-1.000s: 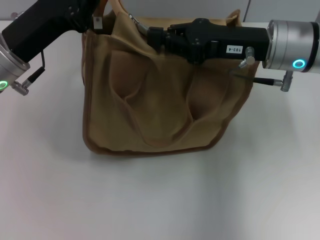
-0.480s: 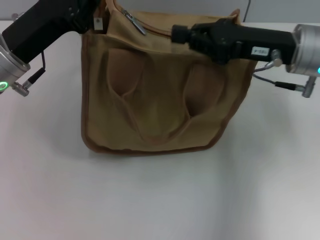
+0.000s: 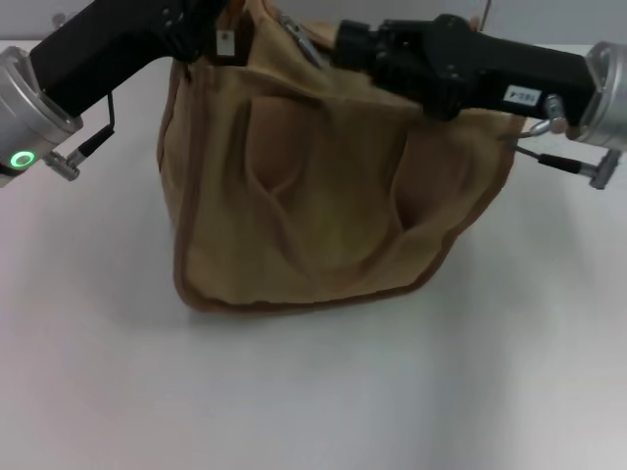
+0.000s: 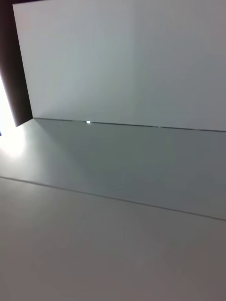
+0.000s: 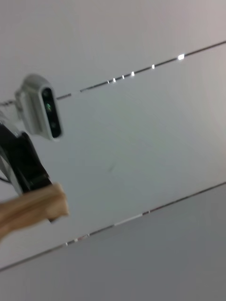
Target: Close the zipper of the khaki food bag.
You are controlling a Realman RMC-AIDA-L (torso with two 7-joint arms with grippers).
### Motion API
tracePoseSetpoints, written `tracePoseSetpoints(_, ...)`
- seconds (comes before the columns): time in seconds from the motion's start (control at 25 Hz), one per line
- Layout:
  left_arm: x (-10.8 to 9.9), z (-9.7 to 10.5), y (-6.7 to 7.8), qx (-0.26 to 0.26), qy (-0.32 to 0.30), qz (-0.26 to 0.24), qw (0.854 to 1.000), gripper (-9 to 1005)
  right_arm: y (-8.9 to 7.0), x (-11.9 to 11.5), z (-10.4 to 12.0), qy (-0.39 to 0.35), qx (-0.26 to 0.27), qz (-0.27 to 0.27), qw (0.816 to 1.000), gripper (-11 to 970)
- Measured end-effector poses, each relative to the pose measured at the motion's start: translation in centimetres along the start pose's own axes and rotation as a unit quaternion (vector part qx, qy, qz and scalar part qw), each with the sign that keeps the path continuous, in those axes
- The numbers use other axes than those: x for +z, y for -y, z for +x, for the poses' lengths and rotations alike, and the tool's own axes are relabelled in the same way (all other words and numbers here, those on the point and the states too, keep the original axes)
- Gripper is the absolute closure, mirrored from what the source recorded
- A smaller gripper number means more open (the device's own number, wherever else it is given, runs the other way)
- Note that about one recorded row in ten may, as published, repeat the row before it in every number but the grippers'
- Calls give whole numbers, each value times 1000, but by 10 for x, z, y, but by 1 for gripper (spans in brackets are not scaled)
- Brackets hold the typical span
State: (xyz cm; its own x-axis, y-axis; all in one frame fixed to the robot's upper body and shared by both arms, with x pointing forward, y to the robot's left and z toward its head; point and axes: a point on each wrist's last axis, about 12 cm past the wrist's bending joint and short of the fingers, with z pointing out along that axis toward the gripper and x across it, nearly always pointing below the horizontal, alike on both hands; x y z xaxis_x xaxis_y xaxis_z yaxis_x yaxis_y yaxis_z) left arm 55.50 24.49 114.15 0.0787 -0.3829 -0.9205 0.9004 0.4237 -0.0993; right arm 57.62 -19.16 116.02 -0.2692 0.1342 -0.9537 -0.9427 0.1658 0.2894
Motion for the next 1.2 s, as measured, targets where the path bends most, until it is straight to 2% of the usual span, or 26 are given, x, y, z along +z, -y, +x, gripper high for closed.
tracePoseSetpoints(0.24,7,-2,-1,-2,2,8,1000,875,1,5,5,-11,8,8,1000,848)
tracePoseSetpoints(0.68,14,-4,-4,3,-1,9,1000,873,0,-6,12,-4,21,20,1000,433)
tracePoseSetpoints(1.2,26,-5,-6,6,-6,19,1000,871,6,2,14,-11,58,23,998,433)
